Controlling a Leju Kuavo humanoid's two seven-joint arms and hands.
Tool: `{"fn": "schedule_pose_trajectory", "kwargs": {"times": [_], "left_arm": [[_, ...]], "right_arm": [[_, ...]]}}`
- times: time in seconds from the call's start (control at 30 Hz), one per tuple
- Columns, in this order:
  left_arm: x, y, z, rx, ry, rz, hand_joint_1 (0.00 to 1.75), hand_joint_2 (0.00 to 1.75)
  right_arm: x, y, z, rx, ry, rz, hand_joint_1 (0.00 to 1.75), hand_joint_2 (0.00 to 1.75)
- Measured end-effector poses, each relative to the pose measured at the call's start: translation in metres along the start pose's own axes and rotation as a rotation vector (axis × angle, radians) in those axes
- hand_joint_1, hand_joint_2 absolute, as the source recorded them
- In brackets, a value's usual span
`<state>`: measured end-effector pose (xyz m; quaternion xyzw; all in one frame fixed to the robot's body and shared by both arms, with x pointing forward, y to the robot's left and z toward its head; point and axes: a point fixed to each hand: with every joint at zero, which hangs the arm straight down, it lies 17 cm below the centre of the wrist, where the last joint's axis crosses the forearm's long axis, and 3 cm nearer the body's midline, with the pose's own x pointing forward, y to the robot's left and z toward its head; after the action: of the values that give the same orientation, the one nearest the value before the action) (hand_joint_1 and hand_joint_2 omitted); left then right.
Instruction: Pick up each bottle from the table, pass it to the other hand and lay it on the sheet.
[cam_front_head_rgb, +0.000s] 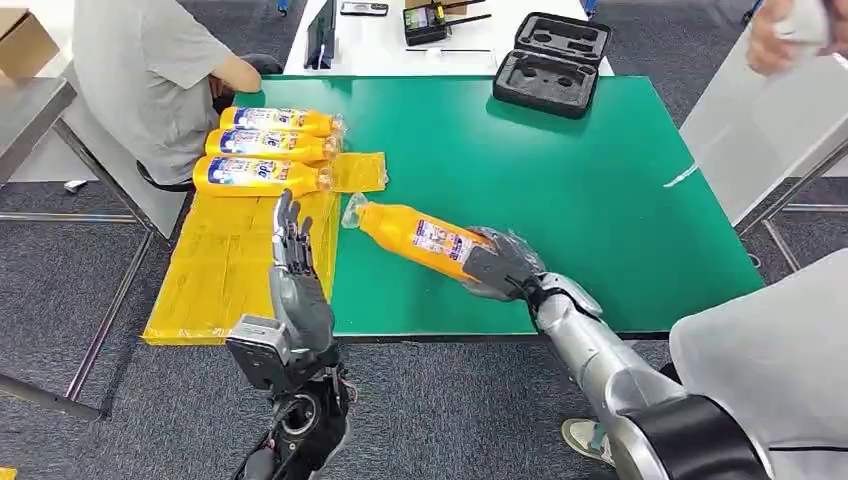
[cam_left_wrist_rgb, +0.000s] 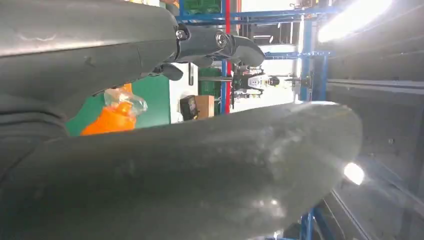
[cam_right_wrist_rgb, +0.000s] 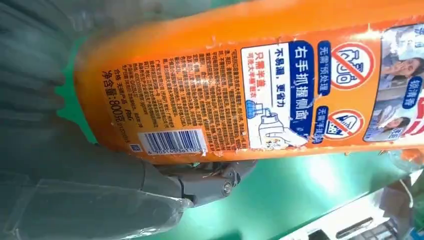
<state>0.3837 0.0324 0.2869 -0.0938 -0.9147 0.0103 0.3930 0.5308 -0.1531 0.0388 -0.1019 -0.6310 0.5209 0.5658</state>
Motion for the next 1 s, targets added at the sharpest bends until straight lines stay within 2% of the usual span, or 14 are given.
{"fn": "schedule_pose_trajectory", "kwargs": {"times": [0.03,0.13,0.17,0.23,0.37,0.47,0.53,0.73,1.0], "left_arm": [[0.000,0.013,-0.003,0.046,0.002,-0.011,0.00,0.00],[-0.002,0.025,-0.005,0.091,0.011,-0.014,0.00,0.00],[-0.004,0.032,-0.004,0.113,0.018,-0.019,0.00,0.00],[-0.005,0.039,-0.003,0.136,0.027,-0.021,0.00,0.00],[-0.014,0.052,0.001,0.180,0.059,-0.007,0.00,0.00],[-0.034,0.050,0.009,0.173,0.126,0.032,0.00,0.00],[-0.052,0.046,0.014,0.159,0.174,0.058,0.00,0.00],[-0.084,0.051,0.035,0.155,0.256,-0.039,0.00,0.00],[-0.111,0.040,0.055,0.102,0.332,-0.061,0.00,0.00]], "right_arm": [[0.005,-0.014,0.001,-0.094,-0.042,-0.052,1.75,1.75],[0.004,-0.020,0.007,-0.171,-0.062,-0.118,1.75,1.75],[0.009,-0.029,0.011,-0.253,-0.097,-0.194,1.75,1.75],[0.009,-0.038,0.017,-0.341,-0.108,-0.277,1.75,1.75],[0.013,-0.050,0.030,-0.469,-0.142,-0.467,1.75,1.75],[0.037,-0.041,0.038,-0.444,-0.241,-0.613,1.75,1.75],[0.054,-0.037,0.041,-0.417,-0.296,-0.647,1.75,1.75],[0.109,-0.016,0.049,-0.374,-0.419,-0.586,1.75,1.75],[0.136,0.003,0.046,-0.297,-0.472,-0.583,1.75,1.75]]}}
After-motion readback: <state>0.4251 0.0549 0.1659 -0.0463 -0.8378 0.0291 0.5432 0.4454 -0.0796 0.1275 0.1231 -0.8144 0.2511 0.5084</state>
